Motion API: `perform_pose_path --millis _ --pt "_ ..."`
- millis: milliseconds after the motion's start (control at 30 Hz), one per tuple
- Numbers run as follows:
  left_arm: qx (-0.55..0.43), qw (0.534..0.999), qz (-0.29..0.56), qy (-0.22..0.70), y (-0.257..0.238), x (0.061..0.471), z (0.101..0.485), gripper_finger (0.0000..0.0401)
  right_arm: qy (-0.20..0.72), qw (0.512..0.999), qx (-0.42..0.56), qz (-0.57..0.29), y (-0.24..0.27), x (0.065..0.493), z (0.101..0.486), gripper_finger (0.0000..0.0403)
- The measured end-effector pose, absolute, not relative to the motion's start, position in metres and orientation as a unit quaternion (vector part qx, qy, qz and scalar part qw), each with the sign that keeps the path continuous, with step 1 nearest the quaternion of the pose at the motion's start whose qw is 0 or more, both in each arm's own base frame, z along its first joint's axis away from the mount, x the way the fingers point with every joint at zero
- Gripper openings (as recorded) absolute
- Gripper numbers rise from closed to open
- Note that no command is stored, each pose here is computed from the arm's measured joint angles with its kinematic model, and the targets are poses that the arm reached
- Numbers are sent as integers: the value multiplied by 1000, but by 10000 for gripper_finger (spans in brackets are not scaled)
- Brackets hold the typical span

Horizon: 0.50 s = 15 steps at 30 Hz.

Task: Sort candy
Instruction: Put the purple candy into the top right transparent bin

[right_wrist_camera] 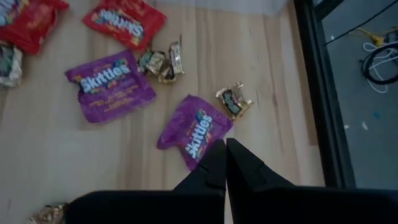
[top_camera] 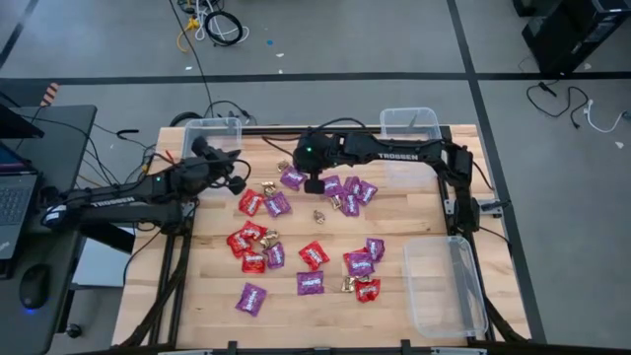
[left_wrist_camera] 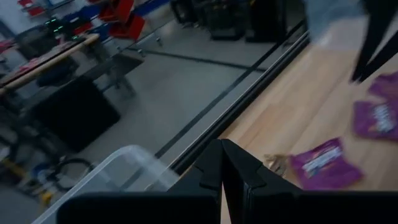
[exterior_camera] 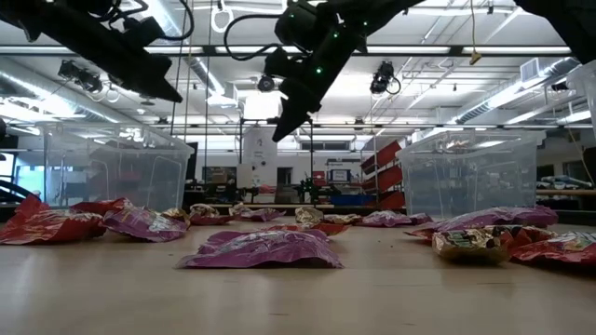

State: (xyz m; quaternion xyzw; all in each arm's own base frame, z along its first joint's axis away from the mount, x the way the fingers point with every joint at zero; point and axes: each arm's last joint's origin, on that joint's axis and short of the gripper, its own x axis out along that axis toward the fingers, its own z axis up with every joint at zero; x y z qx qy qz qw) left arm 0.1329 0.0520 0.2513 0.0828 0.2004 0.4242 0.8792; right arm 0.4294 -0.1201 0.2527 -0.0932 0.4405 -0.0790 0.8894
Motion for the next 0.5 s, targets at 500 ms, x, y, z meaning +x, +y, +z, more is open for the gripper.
perform_pose_path --millis 500 --pt "54 913 381 138 47 125 263 9 363 925 -53 -104 -118 428 200 0"
